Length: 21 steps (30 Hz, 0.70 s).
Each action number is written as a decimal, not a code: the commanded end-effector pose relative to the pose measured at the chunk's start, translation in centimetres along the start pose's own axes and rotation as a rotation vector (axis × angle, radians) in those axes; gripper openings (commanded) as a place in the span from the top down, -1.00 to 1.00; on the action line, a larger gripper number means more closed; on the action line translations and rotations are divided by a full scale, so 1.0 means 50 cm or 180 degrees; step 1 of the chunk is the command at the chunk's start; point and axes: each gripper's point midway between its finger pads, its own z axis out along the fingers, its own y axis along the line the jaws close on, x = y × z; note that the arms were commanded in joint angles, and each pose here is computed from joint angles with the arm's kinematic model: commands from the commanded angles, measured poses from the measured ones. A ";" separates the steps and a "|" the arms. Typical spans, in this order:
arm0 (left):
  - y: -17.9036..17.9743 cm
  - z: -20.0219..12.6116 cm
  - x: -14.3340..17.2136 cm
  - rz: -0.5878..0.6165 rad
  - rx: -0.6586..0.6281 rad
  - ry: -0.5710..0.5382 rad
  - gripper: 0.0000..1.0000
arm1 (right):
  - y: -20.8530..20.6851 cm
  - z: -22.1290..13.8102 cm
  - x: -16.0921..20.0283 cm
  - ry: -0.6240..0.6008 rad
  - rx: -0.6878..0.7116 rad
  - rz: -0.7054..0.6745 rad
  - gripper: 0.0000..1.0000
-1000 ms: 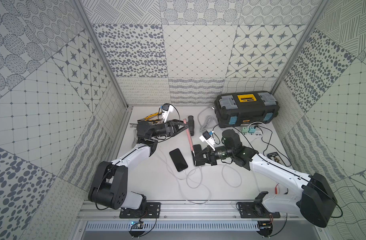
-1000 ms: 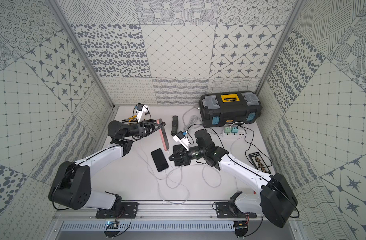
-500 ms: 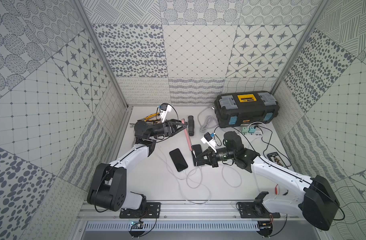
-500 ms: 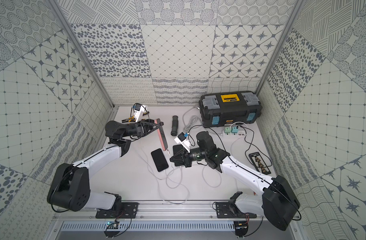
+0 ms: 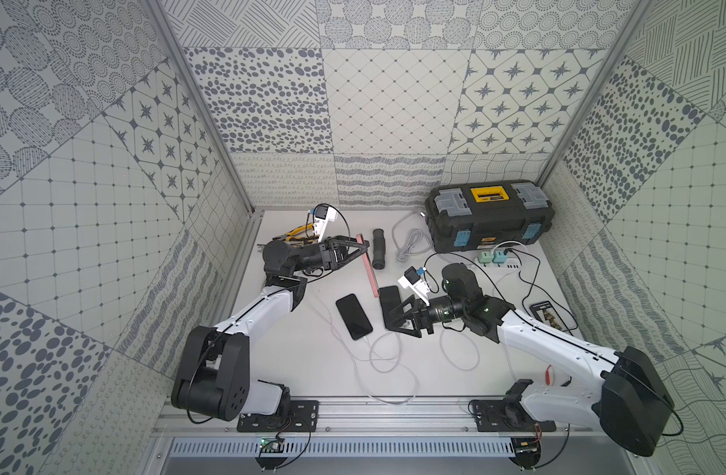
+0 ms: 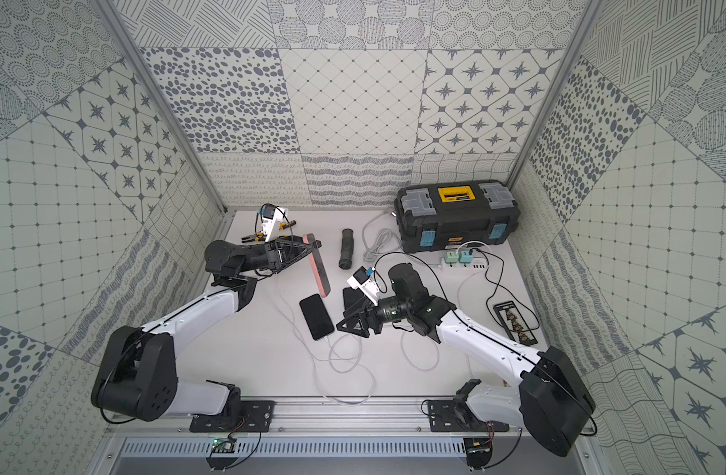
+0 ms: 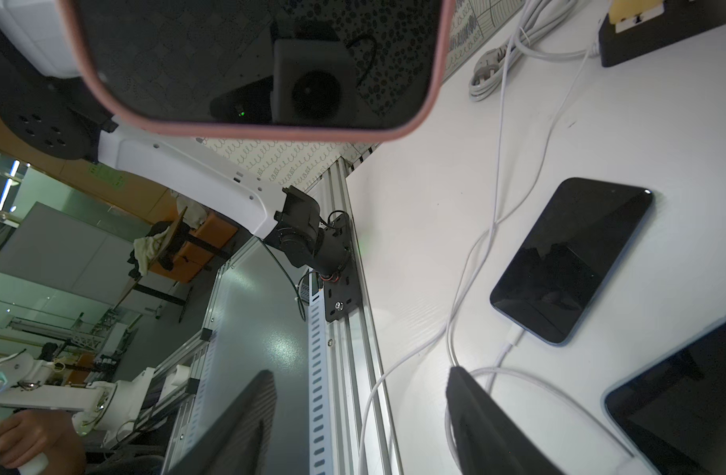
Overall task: Unplug the charging cable from the phone
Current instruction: Remove the charging cable from the phone, then place the phone at the center of the board.
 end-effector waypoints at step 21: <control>-0.025 0.006 0.001 0.0185 0.0112 -0.0042 1.00 | 0.047 -0.020 -0.202 -0.0275 -0.0378 -0.0063 -0.94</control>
